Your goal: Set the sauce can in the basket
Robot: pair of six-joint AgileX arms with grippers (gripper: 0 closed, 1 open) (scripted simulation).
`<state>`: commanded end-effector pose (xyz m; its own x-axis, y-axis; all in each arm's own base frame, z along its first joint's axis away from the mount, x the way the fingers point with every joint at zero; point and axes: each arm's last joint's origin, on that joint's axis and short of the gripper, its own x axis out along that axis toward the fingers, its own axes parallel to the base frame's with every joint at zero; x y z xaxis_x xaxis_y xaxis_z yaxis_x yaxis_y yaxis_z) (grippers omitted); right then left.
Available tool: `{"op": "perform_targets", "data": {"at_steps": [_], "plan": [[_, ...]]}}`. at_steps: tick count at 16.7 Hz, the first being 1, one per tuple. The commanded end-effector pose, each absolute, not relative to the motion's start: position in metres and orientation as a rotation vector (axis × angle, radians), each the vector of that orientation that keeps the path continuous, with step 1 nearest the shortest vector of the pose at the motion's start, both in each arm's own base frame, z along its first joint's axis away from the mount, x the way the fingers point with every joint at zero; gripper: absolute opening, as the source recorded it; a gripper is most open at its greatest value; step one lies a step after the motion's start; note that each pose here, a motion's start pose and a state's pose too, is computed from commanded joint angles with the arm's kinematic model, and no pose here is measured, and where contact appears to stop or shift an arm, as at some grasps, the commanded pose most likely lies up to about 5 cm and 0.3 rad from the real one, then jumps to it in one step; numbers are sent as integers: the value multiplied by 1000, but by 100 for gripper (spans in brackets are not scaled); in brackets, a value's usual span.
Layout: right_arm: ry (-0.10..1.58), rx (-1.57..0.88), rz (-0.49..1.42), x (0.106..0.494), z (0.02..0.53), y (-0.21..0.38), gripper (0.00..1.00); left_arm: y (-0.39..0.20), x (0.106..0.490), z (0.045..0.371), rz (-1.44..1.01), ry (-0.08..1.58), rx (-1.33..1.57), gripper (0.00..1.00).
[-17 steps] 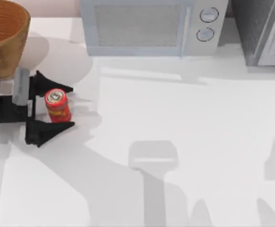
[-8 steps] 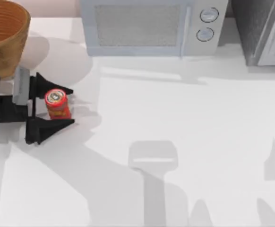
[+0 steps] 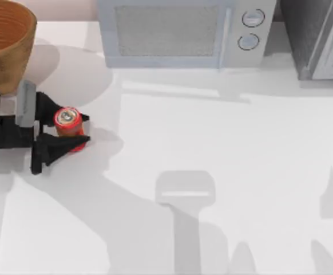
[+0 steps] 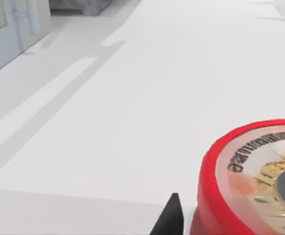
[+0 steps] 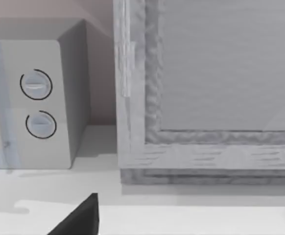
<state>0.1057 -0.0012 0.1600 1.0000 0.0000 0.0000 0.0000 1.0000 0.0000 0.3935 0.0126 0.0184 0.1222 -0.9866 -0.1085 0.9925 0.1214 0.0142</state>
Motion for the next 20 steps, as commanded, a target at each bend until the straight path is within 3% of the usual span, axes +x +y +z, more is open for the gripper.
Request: {"op": "perform_targets", "data": {"at_steps": [2, 11, 15, 17, 20], "plan": [[0, 0, 0, 106, 160, -1, 100, 13, 394, 18, -1447, 79, 90, 0], [0, 0, 0, 106, 160, -1, 100, 14, 393, 18, -1444, 79, 89, 0], [0, 0, 0, 106, 160, -1, 100, -24, 382, 10, -1536, 129, -6, 0], [0, 0, 0, 106, 160, -1, 100, -48, 381, 24, -1595, 137, -40, 0], [0, 0, 0, 106, 160, -1, 100, -61, 394, 71, -1618, 119, -48, 0]]}}
